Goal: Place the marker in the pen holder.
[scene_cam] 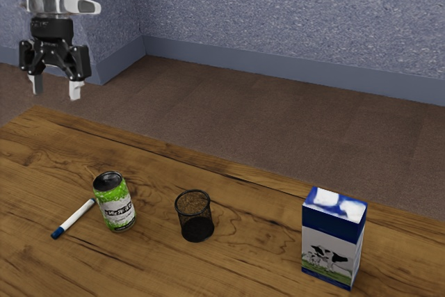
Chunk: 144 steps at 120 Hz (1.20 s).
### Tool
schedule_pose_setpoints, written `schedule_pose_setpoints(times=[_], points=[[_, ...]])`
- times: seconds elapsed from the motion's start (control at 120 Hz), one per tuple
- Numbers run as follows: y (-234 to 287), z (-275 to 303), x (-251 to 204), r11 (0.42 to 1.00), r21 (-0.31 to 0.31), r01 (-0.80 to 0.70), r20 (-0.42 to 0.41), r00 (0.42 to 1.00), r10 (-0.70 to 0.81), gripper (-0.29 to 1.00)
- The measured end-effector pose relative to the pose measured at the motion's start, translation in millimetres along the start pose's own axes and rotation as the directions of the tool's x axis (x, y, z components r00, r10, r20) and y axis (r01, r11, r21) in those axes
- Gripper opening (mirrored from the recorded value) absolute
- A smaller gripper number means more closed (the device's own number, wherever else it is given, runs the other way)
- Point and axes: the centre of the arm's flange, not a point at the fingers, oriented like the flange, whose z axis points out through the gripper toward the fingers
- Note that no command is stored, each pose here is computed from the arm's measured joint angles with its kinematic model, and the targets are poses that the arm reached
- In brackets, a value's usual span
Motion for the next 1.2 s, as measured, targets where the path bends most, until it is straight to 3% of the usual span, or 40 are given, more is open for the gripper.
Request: schedule_pose_setpoints(times=[0.133,0.183,0.283,0.375,0.483,0.783,1.033,1.2], points=[[19,11,8,0.999,0.032,-0.008,-0.105,0.994,0.012,0.70],[10,45,-13,0.999,0.029,0.013,-0.097,0.995,-0.010,0.70],[-25,130,-59,0.998,-0.037,0.046,-0.099,0.994,-0.049,0.70],[-34,207,-57,0.997,-0.051,0.062,-0.072,0.995,-0.065,0.70],[-33,258,-38,0.997,-0.036,0.069,-0.087,0.994,-0.071,0.68],[-62,325,37,0.995,-0.003,0.097,-0.200,0.975,-0.095,0.63],[-99,360,51,0.998,0.011,0.055,-0.262,0.964,-0.050,0.58],[-113,379,58,1.000,0.023,0.015,-0.255,0.967,-0.009,0.54]])
